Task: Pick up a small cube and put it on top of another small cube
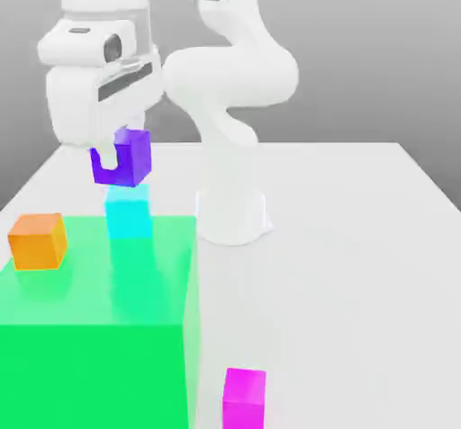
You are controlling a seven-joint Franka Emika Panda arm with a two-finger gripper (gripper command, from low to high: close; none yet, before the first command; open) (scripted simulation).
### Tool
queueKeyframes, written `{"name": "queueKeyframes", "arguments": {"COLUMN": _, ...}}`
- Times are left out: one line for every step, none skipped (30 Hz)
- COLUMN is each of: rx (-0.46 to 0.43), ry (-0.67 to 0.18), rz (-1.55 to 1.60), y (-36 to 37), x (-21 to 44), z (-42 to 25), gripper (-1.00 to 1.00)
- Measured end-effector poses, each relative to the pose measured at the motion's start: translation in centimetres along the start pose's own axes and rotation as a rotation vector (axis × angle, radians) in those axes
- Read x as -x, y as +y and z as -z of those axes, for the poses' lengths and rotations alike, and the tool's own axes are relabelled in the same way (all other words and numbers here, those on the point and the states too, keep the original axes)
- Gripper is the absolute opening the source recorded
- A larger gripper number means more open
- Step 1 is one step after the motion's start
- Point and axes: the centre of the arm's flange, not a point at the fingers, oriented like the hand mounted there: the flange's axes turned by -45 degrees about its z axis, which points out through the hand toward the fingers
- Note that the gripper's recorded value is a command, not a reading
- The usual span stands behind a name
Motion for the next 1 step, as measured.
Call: {"name": "queueKeyframes", "arguments": {"rx": 0.0, "ry": 0.0, "rz": 0.0, "y": 0.0, "x": 0.0, "z": 0.0, "gripper": 1.0}}
